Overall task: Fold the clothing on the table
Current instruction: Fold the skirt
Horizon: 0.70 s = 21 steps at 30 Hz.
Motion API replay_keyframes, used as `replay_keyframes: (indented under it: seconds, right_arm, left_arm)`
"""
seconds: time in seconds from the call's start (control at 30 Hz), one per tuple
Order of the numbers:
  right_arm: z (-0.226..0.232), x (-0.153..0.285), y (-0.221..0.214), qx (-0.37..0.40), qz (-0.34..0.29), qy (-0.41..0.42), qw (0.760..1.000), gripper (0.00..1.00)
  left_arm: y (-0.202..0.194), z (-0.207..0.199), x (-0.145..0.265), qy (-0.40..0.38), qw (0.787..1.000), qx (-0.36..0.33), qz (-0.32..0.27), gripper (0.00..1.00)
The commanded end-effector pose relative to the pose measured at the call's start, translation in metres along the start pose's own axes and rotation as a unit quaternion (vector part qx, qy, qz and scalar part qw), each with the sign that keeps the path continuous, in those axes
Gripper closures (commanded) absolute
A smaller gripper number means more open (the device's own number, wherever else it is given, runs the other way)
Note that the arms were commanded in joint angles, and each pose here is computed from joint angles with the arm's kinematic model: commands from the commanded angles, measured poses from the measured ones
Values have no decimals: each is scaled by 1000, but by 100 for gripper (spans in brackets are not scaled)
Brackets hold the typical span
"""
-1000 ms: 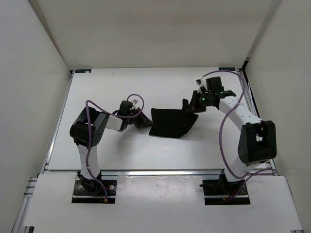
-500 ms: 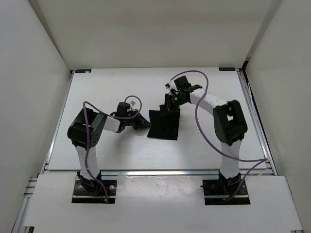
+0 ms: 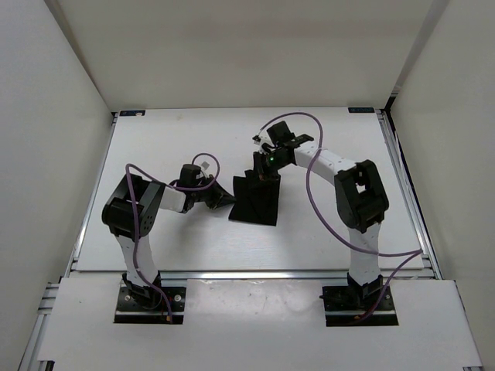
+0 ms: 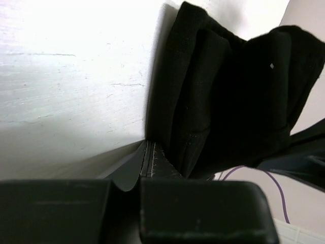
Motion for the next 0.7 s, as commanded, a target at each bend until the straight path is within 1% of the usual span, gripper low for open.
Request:
replay_keyframes:
  seconds: [0.0,0.17,0.43,0.5,0.53,0.57,0.6,0.63,0.67]
  right_arm:
    - [29,10,-4,26,3,26,999,100]
    - [38,3,-9,40,14,29,999,100]
    - [41,-4,-13,35,26,39,998,100]
    - [41,-5,-10,26,32,47,998,87]
    - [43,-8,-10,16,40,66,997,75]
    - [43,-10,-9,5,42,78,996,68]
    - [49,-7,-4,9,41,110,993,61]
    - [57,-4,0,8,40,143,989,49]
    - [57,-3,1,-2,41,154,987,46]
  left_arm:
    - [-3,8,8,21,1000,-6,-5,100]
    - [-4,8,9,20,1000,-5,-4,100]
    - [-2,5,12,17,1000,-5,-11,100]
    - [-3,1,12,11,1000,-6,-10,100]
    - [-5,5,12,16,1000,-6,-8,100]
    - [-1,2,13,14,1000,-8,-14,100]
    - [-2,1,13,12,1000,-8,-13,100]
    - [-4,3,14,14,1000,-6,-11,100]
    - [1,1,15,13,1000,-7,-15,100]
Point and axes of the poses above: each gripper's point midway between its finger pads, its own x axis back along the fingers, its own z axis along the line the jaws close on, y = z × x, the point moved 2 cm from there along x, back along the fingers, and after that the axes turned 6 degrees about -x, right-handed, at the moved point
